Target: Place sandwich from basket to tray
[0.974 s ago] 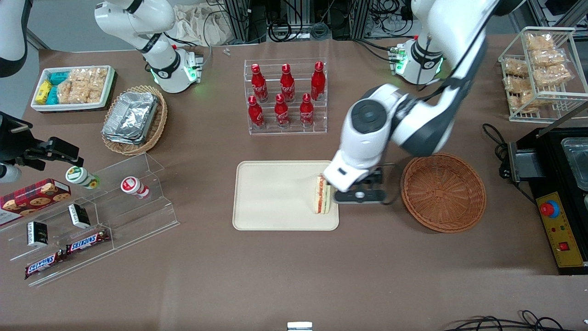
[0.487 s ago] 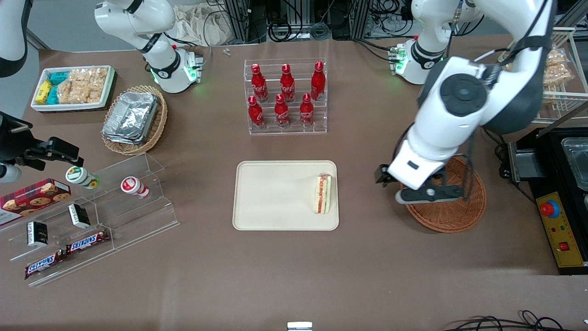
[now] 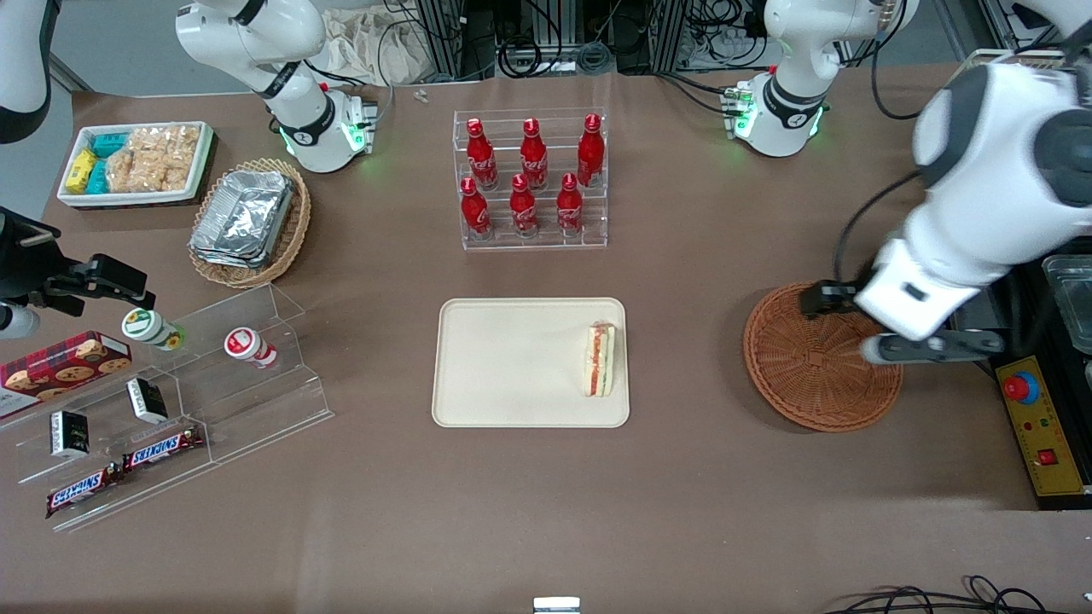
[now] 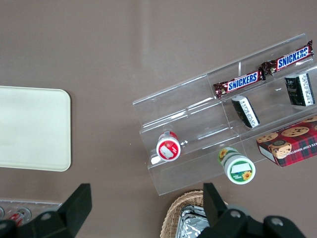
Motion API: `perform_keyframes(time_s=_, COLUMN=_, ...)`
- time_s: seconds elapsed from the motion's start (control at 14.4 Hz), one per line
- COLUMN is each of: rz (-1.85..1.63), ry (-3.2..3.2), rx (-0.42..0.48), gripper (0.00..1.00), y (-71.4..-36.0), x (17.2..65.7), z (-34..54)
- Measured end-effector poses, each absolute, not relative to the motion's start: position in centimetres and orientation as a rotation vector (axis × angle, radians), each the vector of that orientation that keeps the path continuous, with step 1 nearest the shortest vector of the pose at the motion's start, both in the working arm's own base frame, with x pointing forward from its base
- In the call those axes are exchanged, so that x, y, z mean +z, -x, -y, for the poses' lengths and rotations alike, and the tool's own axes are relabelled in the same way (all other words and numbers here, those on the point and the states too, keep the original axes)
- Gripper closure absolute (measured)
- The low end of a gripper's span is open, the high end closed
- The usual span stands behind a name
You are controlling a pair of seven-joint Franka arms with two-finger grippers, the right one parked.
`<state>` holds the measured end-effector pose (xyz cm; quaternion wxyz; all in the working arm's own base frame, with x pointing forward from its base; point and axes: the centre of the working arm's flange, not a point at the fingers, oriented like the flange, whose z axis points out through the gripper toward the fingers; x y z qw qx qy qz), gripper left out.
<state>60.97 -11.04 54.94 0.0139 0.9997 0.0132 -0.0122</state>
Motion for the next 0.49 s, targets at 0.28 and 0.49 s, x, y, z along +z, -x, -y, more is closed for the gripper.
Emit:
perform_keyframes(time_s=0.28, rz=0.066, ry=-3.131, rx=-0.114, gripper=0.00, y=-58.9, x=57.7, z=5.7)
perform_keyframes(time_s=0.49, rz=0.055, ry=-3.138, rx=-0.071, gripper=0.00, y=-56.6, x=60.6, z=3.1)
